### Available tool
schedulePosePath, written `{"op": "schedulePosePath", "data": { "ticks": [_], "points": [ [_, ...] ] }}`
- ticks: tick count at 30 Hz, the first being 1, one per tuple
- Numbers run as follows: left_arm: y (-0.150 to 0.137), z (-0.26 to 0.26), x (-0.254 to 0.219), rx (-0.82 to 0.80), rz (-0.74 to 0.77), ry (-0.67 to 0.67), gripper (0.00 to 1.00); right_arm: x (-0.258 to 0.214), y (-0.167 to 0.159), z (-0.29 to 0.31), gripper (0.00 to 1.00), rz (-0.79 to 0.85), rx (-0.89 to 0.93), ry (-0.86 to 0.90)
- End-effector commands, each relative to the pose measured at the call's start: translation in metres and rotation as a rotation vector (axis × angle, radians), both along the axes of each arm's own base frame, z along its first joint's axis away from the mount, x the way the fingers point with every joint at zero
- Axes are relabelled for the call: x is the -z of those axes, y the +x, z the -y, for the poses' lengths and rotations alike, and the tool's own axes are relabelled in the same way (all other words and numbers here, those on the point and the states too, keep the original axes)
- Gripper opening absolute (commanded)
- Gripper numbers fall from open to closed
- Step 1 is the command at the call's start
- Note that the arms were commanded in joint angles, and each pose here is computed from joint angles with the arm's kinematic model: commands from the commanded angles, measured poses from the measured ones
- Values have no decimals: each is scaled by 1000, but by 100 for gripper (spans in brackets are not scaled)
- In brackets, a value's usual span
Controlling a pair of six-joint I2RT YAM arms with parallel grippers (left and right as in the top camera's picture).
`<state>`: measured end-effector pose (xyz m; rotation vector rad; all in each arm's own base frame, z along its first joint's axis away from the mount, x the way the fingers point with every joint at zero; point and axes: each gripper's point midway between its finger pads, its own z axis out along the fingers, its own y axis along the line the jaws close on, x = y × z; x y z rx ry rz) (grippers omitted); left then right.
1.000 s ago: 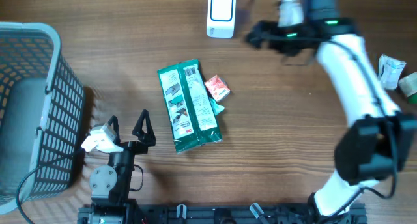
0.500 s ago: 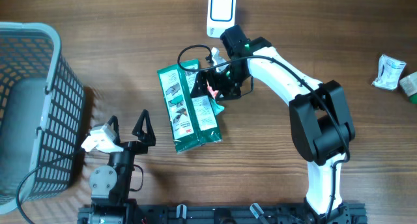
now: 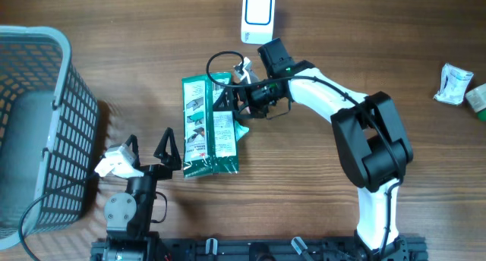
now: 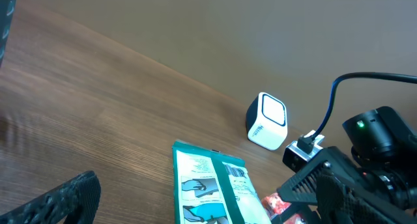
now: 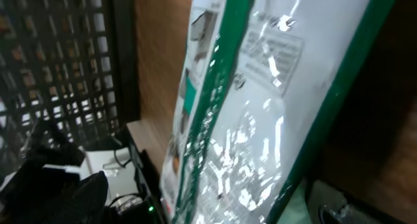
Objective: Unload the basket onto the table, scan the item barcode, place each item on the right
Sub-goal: 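Grasp the green 3M gloves package with the right gripper, then hold the gloves package at the scanner, turning it with the right gripper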
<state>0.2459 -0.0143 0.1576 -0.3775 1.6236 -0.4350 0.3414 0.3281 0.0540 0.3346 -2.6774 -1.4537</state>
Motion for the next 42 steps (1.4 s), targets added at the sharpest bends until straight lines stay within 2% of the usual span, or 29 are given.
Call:
{"op": "schedulePosePath", "data": {
  "ticks": [1,4,6,7,11,15,18,21,24,26,28,30,31,34,37,42],
  "points": [
    [0,1,2,9,0,15,100,28,3,2,100,-23,23,-52],
    [0,1,2,9,0,15,100,57,-5,0,99,-121,50,-95],
    [0,1,2,8,0,15,100,72,-16,-7,89,-163,21,-81],
    [0,1,2,8,0,15,100,80,-26,-13,63,-187,-5,-79],
    [0,1,2,8,0,15,100,96,-37,-17,4,-197,-22,-118],
    [0,1,2,9,0,15,100,86,-21,-22,4,-137,-14,-73],
    [0,1,2,8,0,15,100,34,-8,-25,5,-66,-34,34],
    [0,1,2,9,0,15,100,-49,-3,-17,4,124,-27,30],
    [0,1,2,8,0,15,100,-124,-13,6,5,342,-17,-18],
    [0,1,2,8,0,15,100,-150,-22,19,4,469,-50,-48],
    [0,1,2,8,0,15,100,-168,-41,33,5,655,-197,-56],
    [0,1,2,8,0,15,100,-176,-55,41,5,744,-288,-58],
    [0,1,2,8,0,15,100,-174,-52,44,4,783,-302,-89],
    [0,1,2,9,0,15,100,-158,-17,71,5,772,-120,-340],
    [0,1,2,8,0,15,100,-155,23,107,5,846,61,-599],
    [0,1,2,8,0,15,100,-199,84,182,5,1088,509,-1110]
  ]
}}
